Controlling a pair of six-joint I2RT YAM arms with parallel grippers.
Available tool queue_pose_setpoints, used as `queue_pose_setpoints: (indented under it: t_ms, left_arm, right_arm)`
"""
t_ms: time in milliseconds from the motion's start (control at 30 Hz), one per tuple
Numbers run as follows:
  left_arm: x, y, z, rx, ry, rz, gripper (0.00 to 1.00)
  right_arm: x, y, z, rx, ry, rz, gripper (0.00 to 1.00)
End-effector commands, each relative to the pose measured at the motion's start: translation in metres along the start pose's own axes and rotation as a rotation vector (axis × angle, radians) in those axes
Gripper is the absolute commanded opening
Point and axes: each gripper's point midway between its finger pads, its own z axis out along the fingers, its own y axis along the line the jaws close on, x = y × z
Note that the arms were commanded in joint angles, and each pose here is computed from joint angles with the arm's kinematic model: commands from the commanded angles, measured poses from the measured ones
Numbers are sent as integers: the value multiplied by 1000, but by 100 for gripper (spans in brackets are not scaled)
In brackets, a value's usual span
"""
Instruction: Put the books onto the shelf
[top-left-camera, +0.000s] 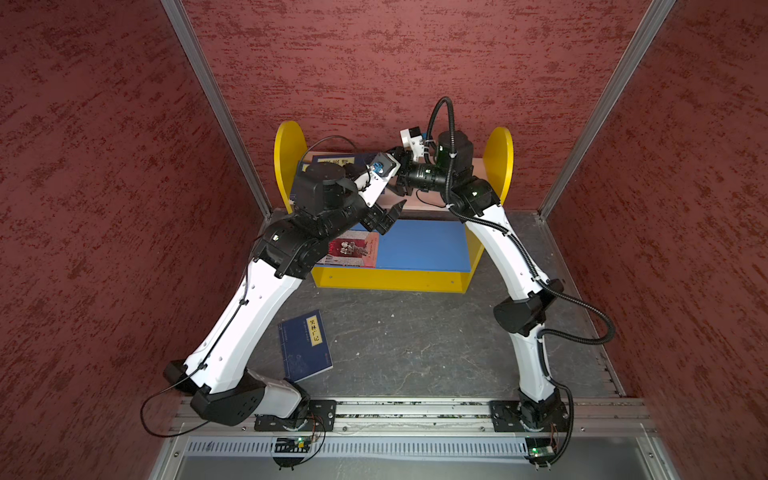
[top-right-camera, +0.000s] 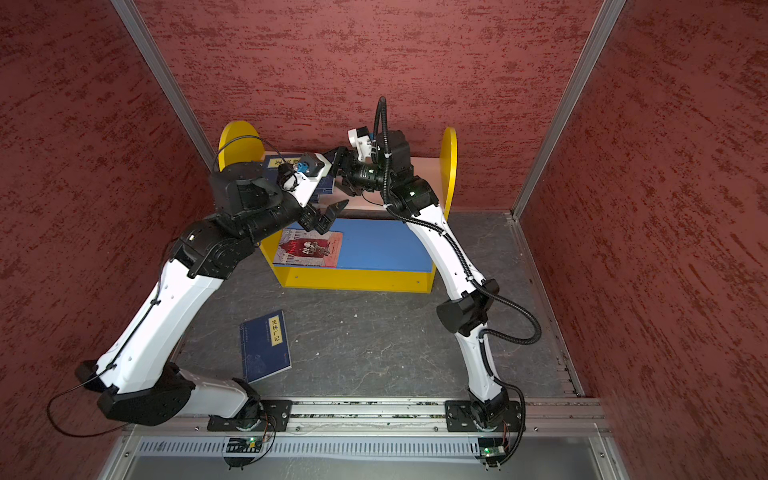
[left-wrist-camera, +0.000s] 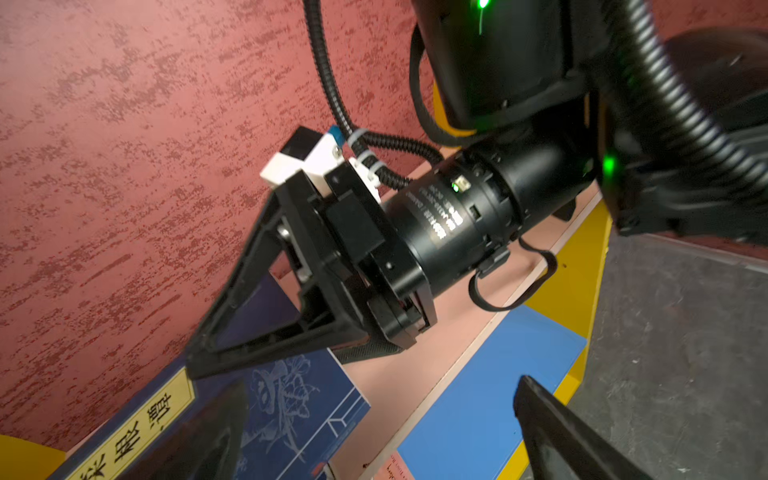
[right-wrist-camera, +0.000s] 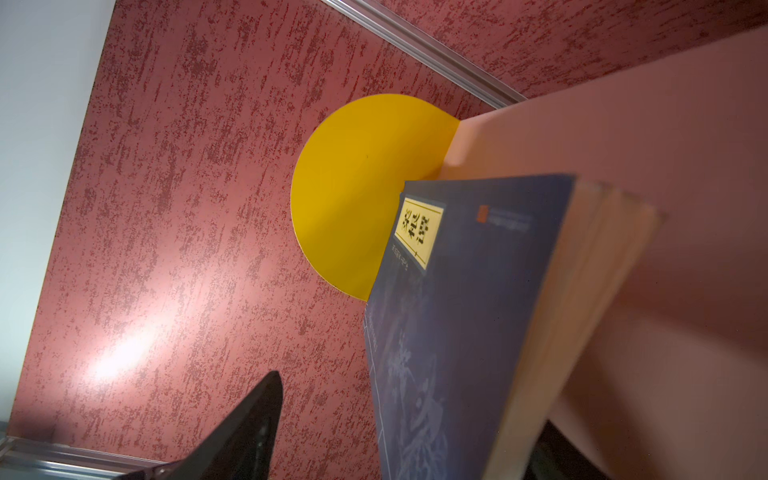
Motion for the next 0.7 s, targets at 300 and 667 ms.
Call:
queue_pose_setpoints:
  t_ms: [300, 667]
  left_arm:
    - [-12, 49, 6, -305, -19, 21, 99]
    - [13, 66, 17, -346, 39, -28, 98]
  right_arm:
    - [-1, 10, -11, 9, -8, -26, 77]
    - [0, 15, -12, -4, -5, -29, 78]
